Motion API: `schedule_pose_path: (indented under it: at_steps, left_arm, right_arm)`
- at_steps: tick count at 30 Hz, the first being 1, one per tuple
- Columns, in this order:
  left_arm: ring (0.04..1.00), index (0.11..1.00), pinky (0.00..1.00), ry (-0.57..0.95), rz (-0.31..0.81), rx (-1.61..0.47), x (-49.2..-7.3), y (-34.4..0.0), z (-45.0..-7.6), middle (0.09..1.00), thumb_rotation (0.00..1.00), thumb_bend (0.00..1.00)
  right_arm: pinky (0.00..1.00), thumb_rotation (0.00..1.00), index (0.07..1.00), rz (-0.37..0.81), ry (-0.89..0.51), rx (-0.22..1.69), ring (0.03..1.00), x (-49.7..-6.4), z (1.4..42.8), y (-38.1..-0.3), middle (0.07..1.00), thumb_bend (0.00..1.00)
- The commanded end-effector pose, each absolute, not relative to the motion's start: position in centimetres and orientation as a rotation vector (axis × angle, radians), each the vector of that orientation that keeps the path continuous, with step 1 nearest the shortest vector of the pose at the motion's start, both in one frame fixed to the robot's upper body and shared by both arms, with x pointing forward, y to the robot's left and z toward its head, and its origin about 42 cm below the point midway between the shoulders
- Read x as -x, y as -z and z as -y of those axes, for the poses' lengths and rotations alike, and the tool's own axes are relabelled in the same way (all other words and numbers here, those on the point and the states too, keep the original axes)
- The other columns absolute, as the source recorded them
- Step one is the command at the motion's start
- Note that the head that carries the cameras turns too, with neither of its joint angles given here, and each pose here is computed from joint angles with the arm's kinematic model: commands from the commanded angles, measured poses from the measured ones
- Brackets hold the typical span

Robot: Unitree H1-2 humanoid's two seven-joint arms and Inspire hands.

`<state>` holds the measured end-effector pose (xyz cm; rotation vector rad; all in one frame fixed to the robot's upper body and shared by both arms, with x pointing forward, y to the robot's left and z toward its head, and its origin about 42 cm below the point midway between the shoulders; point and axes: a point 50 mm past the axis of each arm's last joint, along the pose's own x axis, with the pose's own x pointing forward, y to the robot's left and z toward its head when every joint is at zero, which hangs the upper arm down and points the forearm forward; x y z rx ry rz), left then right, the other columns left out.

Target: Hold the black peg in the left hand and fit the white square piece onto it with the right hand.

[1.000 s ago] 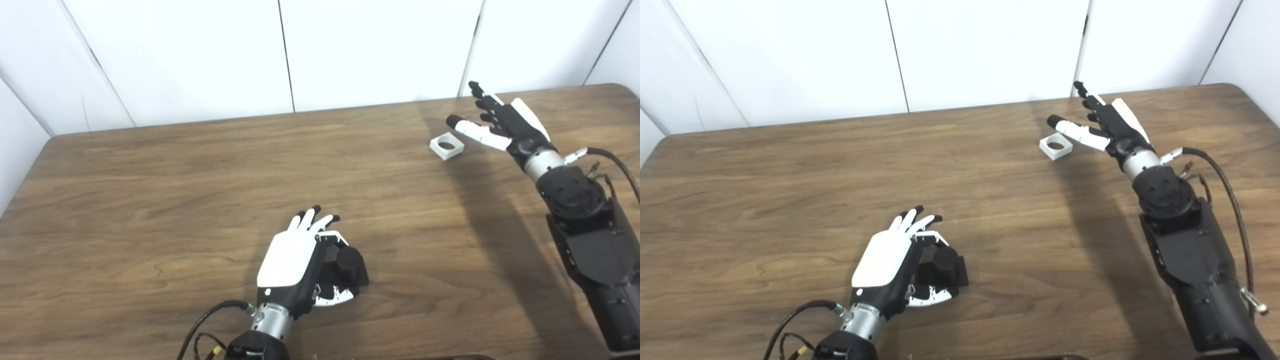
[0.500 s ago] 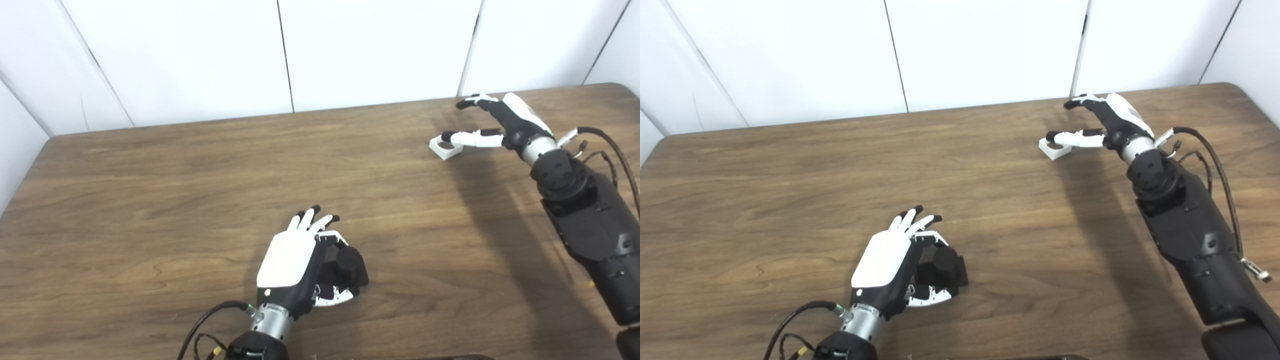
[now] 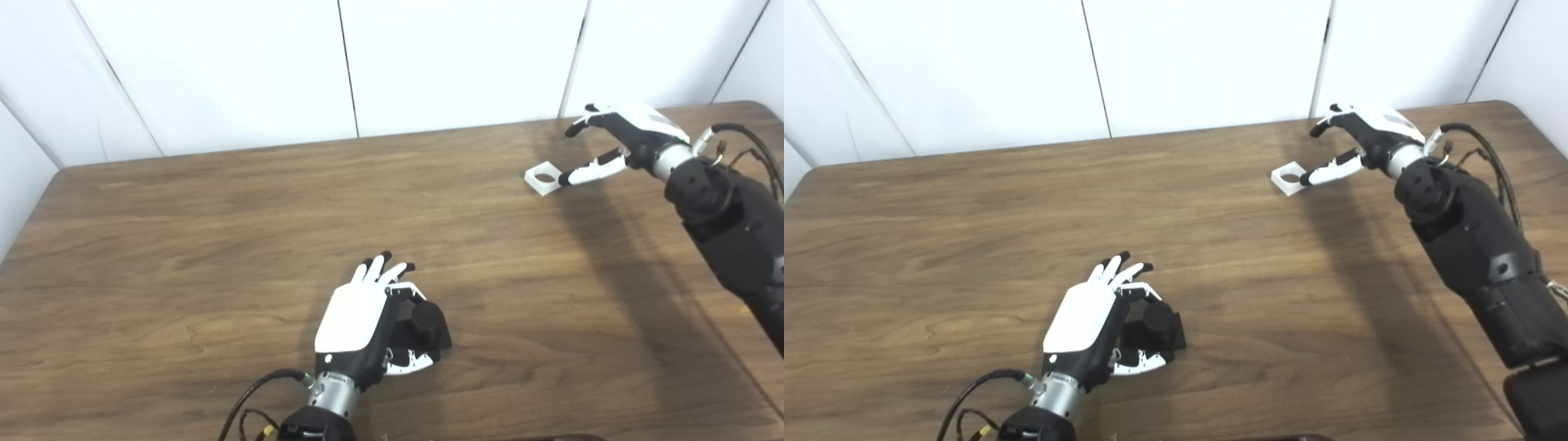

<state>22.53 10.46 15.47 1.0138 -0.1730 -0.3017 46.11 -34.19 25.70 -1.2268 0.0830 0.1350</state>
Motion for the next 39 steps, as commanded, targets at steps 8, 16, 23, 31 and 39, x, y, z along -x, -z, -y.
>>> schedule_pose_path:
  at_steps: [8,16,23,31,39]
  left_arm:
    - [1.0,0.488,1.0,0.319,0.134,-1.029,-22.2,-14.5,-10.1,0.897,0.08,0.52]
    - [1.0,0.488,1.0,0.316,0.133,-1.032,-22.2,-14.5,-10.0,0.896,0.08,0.52]
    - [1.0,0.488,1.0,0.312,0.139,-1.041,-22.1,-14.4,-10.0,0.898,0.08,0.52]
    - [1.0,0.488,1.0,0.307,0.138,-1.039,-22.1,-14.4,-9.8,0.895,0.08,0.52]
    - [1.0,0.488,1.0,0.298,0.134,-1.036,-21.9,-14.4,-9.6,0.893,0.08,0.52]
  right_arm:
    - [0.99,0.4,0.774,0.007,-0.124,1.274,1.0,-47.5,33.3,-29.3,0.981,0.83]
    - [1.0,0.39,0.777,0.013,-0.189,1.337,1.0,-48.4,32.3,-29.3,0.991,0.82]
    - [1.0,0.32,0.772,0.01,-0.228,1.402,1.0,-49.1,31.8,-29.5,0.995,0.84]
    - [1.0,0.3,0.782,0.015,-0.262,1.493,1.0,-49.7,31.2,-29.9,1.0,0.84]
    - [1.0,0.28,0.781,0.027,-0.284,1.571,1.0,-50.4,30.9,-30.6,1.0,0.86]
